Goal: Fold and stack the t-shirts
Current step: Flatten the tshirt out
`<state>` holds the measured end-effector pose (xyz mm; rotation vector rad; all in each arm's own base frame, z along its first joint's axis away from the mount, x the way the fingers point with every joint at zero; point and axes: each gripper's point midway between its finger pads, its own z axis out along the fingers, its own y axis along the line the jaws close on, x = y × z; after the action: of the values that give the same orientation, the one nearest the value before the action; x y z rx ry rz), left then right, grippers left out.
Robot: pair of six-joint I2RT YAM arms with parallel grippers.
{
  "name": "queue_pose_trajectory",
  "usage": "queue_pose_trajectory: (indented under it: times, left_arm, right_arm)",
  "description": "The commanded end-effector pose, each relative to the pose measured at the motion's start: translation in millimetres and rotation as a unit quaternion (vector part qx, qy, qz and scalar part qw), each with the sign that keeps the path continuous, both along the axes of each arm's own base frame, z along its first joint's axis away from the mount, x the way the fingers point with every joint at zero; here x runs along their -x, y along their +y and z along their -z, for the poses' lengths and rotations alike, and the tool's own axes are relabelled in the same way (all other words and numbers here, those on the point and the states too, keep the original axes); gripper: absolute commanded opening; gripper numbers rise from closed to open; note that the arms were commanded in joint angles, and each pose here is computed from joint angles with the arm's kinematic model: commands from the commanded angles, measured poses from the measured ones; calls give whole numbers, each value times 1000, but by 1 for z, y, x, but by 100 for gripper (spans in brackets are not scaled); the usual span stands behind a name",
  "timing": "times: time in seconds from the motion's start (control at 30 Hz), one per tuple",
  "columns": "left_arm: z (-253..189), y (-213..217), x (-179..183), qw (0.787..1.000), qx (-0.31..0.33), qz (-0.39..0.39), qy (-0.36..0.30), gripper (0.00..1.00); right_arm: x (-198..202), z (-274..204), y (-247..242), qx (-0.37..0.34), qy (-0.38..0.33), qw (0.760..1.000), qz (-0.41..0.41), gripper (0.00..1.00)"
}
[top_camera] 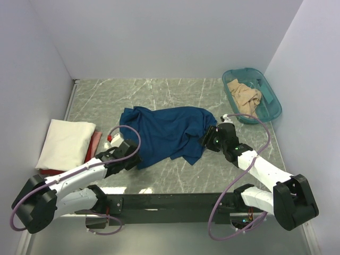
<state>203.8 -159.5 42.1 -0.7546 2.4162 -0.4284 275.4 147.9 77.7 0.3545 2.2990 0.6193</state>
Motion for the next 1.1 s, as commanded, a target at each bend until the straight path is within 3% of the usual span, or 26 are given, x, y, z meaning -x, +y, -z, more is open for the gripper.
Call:
queue_pose_trajectory:
  times: [0.0, 0.37, 0.63, 0.77, 1.07]
  left_arm:
    - [2, 3, -3, 1000, -6, -19, -3, 45]
    - [9, -4, -6, 1000, 2, -15, 0, 44]
    - [2, -10, -13, 1000, 8, -8, -12, 37]
    - [3, -9, -15, 1000, 0, -8, -14, 30]
    - [-9, 0, -22, 999, -21, -17, -37, 2]
  right_arm:
    - [-5, -10, 3, -8, -26, 1000, 2, 57]
    - [-4, -7, 2, -6, -22, 1000, 0, 57]
    - [-5, -6, 2, -5, -20, 1000, 2, 57]
    - [-5, -5, 1, -5, -19, 1000, 4, 57]
    - [-6, -5, -2, 3, -21, 1000, 11, 57]
